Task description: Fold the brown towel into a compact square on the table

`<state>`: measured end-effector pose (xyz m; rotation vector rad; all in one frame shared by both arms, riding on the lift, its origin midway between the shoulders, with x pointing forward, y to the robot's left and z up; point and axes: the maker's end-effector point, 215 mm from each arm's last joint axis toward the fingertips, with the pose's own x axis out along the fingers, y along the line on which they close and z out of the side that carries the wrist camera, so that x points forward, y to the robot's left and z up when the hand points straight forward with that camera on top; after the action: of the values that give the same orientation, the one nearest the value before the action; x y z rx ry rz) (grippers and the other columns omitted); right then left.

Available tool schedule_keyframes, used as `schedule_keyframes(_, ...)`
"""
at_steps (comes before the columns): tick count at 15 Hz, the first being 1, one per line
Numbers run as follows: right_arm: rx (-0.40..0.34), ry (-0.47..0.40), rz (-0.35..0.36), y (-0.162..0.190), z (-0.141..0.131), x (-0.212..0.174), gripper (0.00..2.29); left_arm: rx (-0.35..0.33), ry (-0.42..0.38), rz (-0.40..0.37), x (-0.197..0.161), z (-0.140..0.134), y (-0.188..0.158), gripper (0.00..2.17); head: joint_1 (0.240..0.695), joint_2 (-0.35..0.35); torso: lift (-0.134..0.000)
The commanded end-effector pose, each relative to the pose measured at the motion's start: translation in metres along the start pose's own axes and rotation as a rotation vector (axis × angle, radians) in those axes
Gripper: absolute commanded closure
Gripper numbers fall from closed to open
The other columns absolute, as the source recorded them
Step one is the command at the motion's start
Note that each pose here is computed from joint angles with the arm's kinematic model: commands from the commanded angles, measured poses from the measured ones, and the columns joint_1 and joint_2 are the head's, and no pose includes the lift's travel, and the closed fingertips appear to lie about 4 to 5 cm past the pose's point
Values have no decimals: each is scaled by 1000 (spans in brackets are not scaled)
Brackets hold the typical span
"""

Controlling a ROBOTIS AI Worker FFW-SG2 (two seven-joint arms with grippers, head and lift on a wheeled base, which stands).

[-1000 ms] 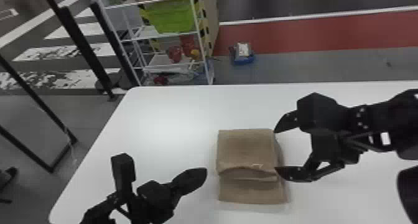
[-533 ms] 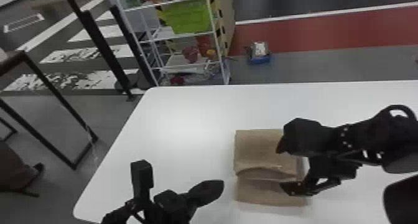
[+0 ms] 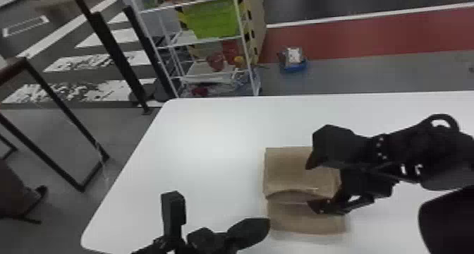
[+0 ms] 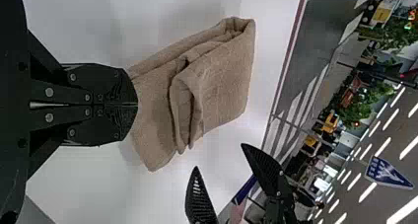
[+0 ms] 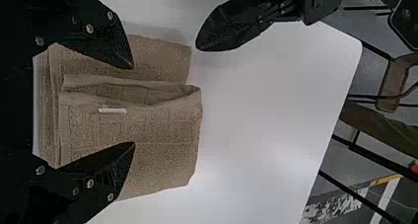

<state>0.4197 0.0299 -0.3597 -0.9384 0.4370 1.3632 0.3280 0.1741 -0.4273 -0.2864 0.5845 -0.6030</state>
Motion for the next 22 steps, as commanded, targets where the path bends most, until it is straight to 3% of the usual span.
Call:
schedule_keyframes(1,18,5,0,0,-2,0,400,11,-16,-31,10,7,-14,1936,695,310,-124)
schedule_keyframes(8,49,22,37,7,-10,16,407,47,-13,-19,41,3,-11,1936,695,251,-124)
schedule_keyframes(15,13,76,61,17,-16,37,407,60,5,-1,48,-12,0,1936,695,266,-124)
schedule_keyframes(22,-43,130,36,15,-21,52,417,57,20,-6,49,-19,3,1936,695,270,-124)
